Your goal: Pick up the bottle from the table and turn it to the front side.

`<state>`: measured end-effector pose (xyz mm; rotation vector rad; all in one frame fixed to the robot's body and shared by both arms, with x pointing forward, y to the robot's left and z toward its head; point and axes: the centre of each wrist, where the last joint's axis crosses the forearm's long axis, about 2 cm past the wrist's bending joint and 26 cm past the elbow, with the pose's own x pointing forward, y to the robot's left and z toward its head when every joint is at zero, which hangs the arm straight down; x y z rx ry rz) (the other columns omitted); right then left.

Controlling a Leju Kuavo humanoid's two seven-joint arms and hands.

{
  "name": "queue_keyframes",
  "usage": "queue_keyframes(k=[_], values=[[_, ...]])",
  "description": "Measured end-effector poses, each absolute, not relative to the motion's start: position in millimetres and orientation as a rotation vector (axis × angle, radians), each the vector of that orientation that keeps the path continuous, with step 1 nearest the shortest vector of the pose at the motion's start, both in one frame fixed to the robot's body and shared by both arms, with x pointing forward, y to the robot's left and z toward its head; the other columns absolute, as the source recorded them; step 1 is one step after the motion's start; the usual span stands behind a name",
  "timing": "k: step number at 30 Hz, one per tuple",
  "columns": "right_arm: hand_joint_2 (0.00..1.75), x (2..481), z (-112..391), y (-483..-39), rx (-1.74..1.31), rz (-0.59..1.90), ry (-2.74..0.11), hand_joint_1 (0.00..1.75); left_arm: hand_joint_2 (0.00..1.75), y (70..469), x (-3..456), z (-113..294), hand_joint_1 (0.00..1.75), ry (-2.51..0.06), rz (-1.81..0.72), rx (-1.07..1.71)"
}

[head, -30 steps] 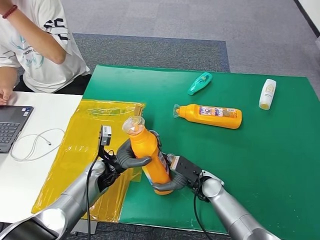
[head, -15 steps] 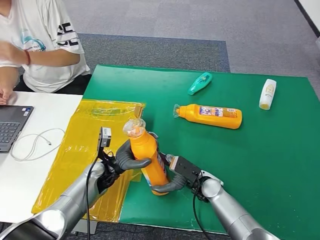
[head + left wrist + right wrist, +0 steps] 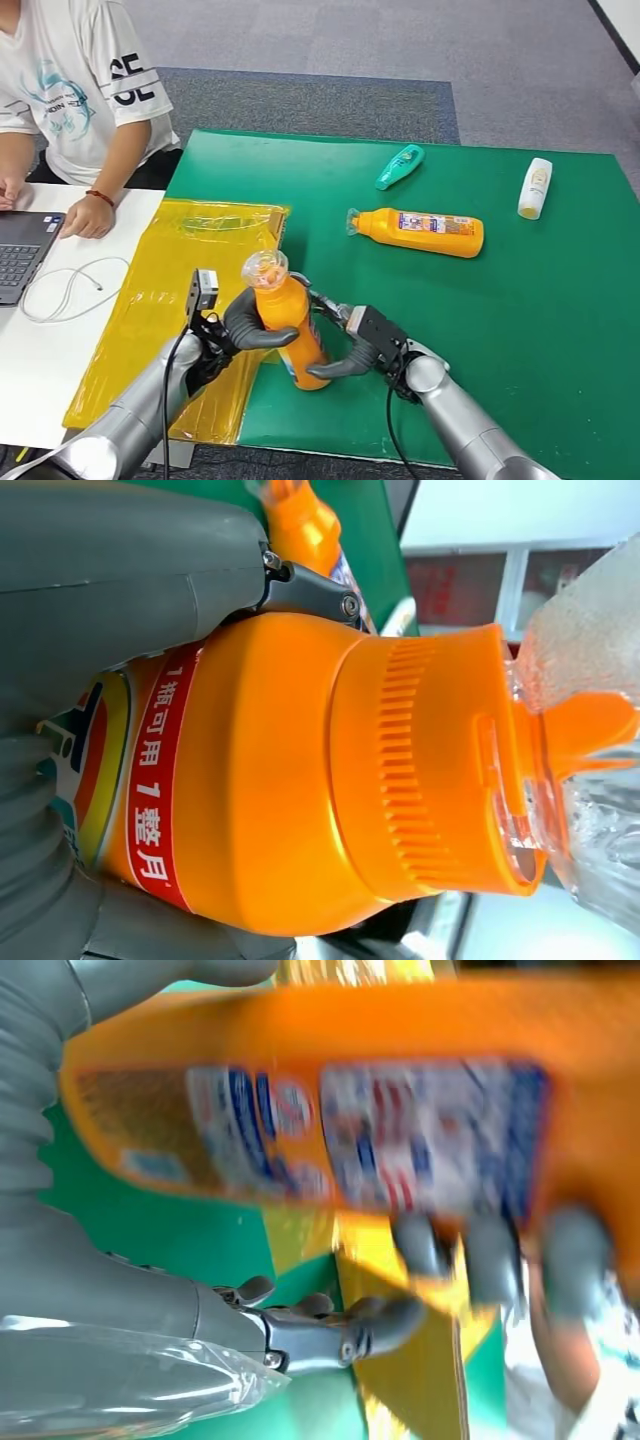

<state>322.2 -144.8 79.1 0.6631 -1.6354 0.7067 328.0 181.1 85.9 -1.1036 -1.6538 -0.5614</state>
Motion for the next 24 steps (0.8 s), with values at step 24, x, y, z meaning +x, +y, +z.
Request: queue_keyframes(k=[24], values=[[1.75,330.0,76.6,-198.7,0.626,0.424,-1.682,0.0,1.75,175.7,319.6,106.2,1.75,-1.752,-0.95,-0.626]])
